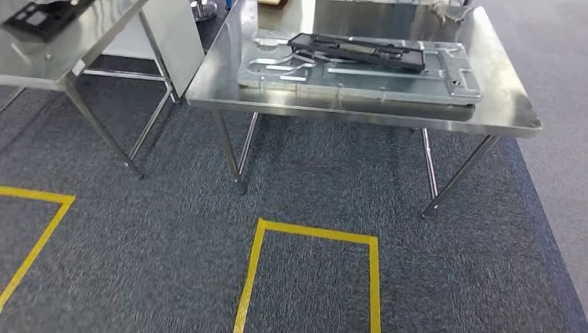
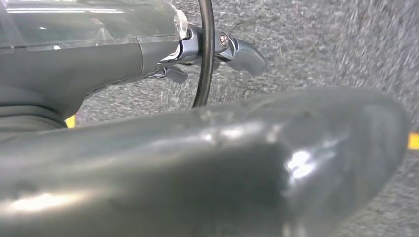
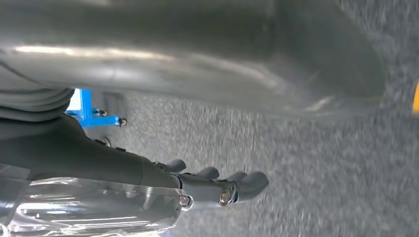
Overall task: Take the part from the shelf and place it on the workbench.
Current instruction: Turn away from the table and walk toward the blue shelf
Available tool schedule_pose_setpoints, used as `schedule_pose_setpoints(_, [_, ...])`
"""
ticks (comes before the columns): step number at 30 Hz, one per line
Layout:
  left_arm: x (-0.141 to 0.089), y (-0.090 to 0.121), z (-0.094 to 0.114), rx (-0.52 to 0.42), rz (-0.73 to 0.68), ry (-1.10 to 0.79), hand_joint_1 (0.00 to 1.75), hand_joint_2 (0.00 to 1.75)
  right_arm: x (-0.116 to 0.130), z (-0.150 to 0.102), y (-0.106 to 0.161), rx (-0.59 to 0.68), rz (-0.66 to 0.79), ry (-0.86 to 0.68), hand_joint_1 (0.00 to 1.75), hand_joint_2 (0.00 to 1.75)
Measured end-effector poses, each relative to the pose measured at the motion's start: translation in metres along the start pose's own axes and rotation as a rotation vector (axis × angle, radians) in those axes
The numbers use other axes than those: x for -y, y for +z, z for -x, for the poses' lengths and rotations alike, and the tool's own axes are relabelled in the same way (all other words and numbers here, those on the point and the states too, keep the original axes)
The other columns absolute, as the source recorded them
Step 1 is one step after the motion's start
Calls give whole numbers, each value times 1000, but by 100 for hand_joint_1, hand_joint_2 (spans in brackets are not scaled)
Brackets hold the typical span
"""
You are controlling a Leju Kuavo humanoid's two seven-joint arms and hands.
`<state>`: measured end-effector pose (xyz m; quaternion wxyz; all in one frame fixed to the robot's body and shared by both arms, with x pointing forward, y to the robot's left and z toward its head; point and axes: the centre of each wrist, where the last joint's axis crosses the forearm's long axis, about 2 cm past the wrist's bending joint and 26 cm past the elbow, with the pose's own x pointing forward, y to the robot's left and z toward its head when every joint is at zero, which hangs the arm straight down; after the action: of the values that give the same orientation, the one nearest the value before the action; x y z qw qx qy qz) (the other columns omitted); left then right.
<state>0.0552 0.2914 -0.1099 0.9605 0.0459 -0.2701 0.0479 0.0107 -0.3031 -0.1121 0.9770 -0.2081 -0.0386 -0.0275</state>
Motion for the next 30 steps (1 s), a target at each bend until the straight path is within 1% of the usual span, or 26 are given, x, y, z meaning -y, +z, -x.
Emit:
schedule_pose_setpoints(4, [-1, 3, 7, -14, -4, 3, 0, 0, -5, -2, 2, -18, -32, -35, 0, 0])
schedule_pose_setpoints(8, [-1, 3, 7, -11, 0, 3, 0, 0, -7, 1, 2, -3, -52, -55, 0, 0])
schedule_pose_setpoints(16, [1, 3, 7, 1, 7, 9, 0, 0, -7, 0, 2, 32, -65, -59, 0, 0])
schedule_pose_setpoints(19, [0, 5, 10, -7, 2, 13, 0, 0, -8, 0, 3, 38, -75, -54, 0, 0])
schedule_pose_setpoints(25, [-1, 6, 13, -19, -12, 20, 0, 0, -8, 6, 3, 29, -89, -47, 0, 0])
schedule_pose_setpoints(30, [-5, 7, 16, -26, -9, 27, 0, 0, -9, 4, 3, 20, -106, -52, 0, 0])
